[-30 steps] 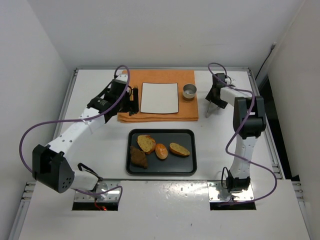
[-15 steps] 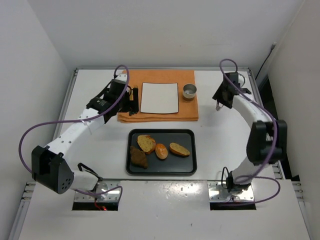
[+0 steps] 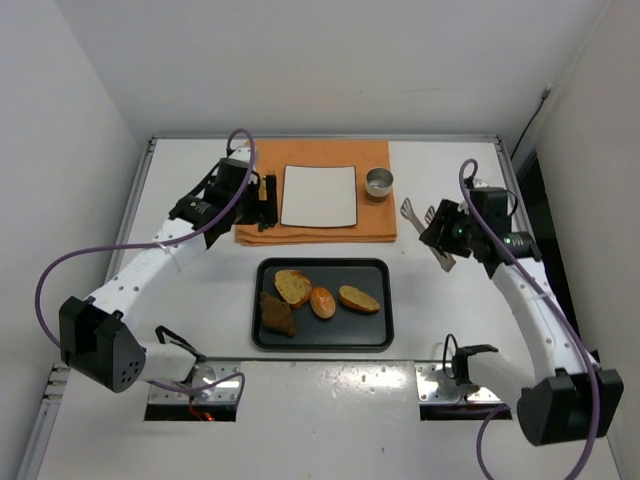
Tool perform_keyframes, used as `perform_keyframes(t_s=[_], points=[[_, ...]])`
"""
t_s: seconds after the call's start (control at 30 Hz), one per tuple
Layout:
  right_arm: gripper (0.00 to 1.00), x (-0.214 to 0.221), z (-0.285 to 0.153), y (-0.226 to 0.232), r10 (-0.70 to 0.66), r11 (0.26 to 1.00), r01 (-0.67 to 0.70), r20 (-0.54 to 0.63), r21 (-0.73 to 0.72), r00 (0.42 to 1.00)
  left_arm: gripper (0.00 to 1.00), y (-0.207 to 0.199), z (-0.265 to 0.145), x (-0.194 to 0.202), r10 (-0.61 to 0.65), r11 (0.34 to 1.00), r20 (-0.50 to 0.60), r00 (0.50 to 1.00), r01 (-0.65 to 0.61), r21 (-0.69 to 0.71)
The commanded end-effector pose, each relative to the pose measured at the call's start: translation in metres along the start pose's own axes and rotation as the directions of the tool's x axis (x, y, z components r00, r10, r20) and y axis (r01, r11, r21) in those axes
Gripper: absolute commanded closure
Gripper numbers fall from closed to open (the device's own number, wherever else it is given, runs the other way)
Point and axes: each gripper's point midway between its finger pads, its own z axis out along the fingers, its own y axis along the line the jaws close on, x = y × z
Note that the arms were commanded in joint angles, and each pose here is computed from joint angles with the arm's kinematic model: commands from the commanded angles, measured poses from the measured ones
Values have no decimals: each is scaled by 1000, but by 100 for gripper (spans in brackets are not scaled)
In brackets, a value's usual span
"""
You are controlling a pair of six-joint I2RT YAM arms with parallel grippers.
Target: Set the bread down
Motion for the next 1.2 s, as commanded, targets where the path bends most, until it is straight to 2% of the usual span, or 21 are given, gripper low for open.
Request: perform_keyframes(t_s=[0.0, 0.07, 0.13, 0.2, 0.3, 0.6, 0.77, 0.9, 1.17], points=[[47, 26, -27, 34, -85, 975, 76, -33, -210, 996, 1, -4, -8, -16, -24, 999, 61, 998, 22, 34], [45, 35, -38, 37, -97, 967, 90, -19, -239, 995, 1, -3, -8, -17, -24, 999, 65, 998, 22, 23], [45, 49, -44, 37, -133, 962, 110, -78, -251, 988, 1, -3, -8, -17, -24, 999, 65, 998, 22, 23], [44, 67, -54, 50, -177, 936, 123, -140, -329, 974, 1, -3, -5, -17, -24, 999, 65, 998, 22, 23], [44, 76, -70, 64, -242, 905, 159, -170, -395, 955, 1, -3, -5, -17, -24, 999, 65, 998, 22, 23], [45, 120, -87, 63, -402, 873, 250, -327, -419, 855, 1, -7, -5, -25, -46, 999, 81, 996, 44, 31], [45, 103, -94, 78, -473, 841, 340, -267, -421, 839, 1, -12, -1, -24, -53, 998, 65, 997, 50, 50], [45, 106, -87, 80, -550, 813, 440, -258, -381, 794, 1, -14, 0, -25, -53, 997, 61, 997, 49, 59], [45, 115, -87, 85, -645, 757, 551, -273, -350, 713, 1, -16, 2, -29, -64, 996, 69, 996, 60, 62]])
